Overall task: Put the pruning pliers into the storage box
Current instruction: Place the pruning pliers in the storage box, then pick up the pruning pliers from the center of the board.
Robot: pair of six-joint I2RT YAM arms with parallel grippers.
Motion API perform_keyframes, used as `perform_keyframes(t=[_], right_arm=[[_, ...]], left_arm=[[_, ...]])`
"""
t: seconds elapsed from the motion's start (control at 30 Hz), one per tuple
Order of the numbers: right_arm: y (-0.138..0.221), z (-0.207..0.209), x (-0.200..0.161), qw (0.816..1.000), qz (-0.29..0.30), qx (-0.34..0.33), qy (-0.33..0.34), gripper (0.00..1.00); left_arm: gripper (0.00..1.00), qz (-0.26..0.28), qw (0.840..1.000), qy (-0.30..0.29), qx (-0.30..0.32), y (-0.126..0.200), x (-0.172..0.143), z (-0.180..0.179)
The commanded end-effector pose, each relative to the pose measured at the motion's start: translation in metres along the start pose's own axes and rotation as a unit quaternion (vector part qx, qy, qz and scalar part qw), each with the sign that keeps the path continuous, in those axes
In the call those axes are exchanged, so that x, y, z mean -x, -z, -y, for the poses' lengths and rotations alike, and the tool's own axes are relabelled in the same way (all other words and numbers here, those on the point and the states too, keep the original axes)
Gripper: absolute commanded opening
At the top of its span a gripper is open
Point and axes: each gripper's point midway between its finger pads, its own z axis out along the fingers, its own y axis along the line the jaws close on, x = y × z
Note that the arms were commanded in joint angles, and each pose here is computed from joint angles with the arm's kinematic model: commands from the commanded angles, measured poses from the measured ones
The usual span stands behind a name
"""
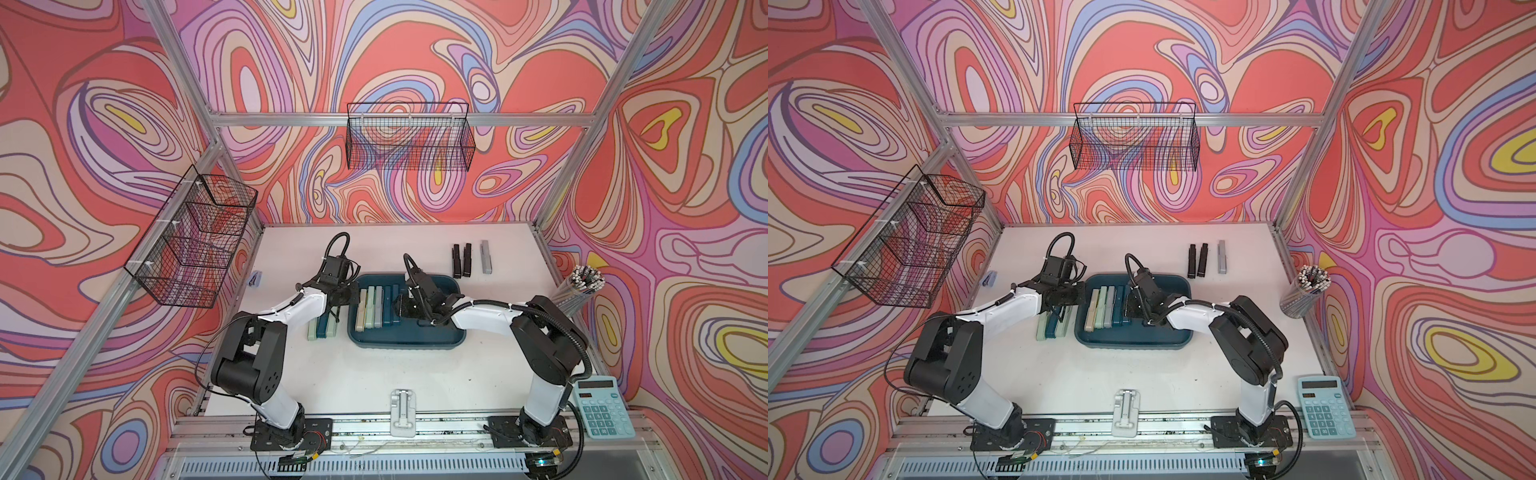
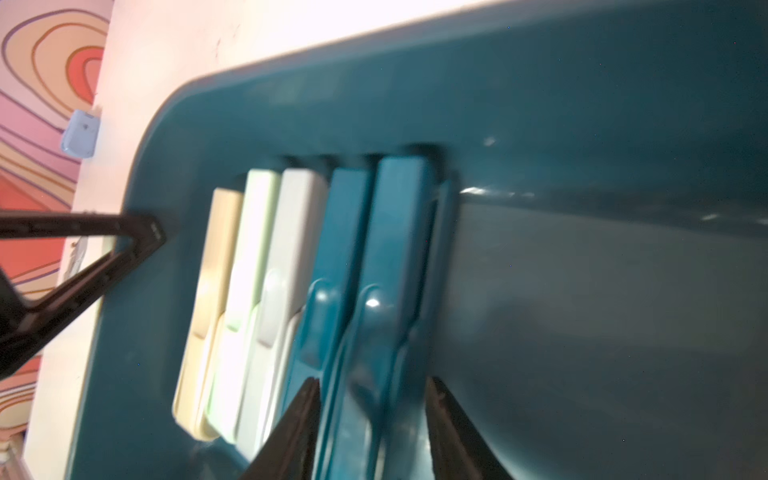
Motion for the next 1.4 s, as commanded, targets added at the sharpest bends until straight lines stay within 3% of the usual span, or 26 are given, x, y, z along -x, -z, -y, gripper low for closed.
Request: perform_keyframes(t=[0.0,0.27,0.57,0.77,1.03,1.37], right_arm=[[0.035,0.008,0.041,0.998,0.048,-0.028,0.017,0.44],[0.097,0.072,0.097,0.987,0.115,-0.109,0.007,0.47],[0.113,0.187,0.113,0.971,0.104,-0.213,-0.042,0.5],[0.099,0.234,0.124,0.967,0.088,-0.233,-0.059,0.52],[0.064,0.248,0.141,0.972,0.066,-0.219,-0.045,0.58],[0.032,0.266,0.156,0.973,0.052,-0.221,-0.039,0.57]], left_arm=[[0.08,-0.008,1.0,-0.002,-0.005,0.0,-0.008,0.002],[0.08,-0.008,1.0,-0.003,-0.001,0.001,-0.007,0.001],[0.08,-0.005,1.0,-0.007,0.006,0.007,-0.005,-0.002],[0.08,-0.006,1.0,-0.006,0.008,0.007,-0.006,-0.003],[0.08,-0.005,1.0,-0.008,0.012,0.009,-0.007,-0.004],[0.08,-0.005,1.0,-0.013,0.016,0.013,-0.006,-0.006]])
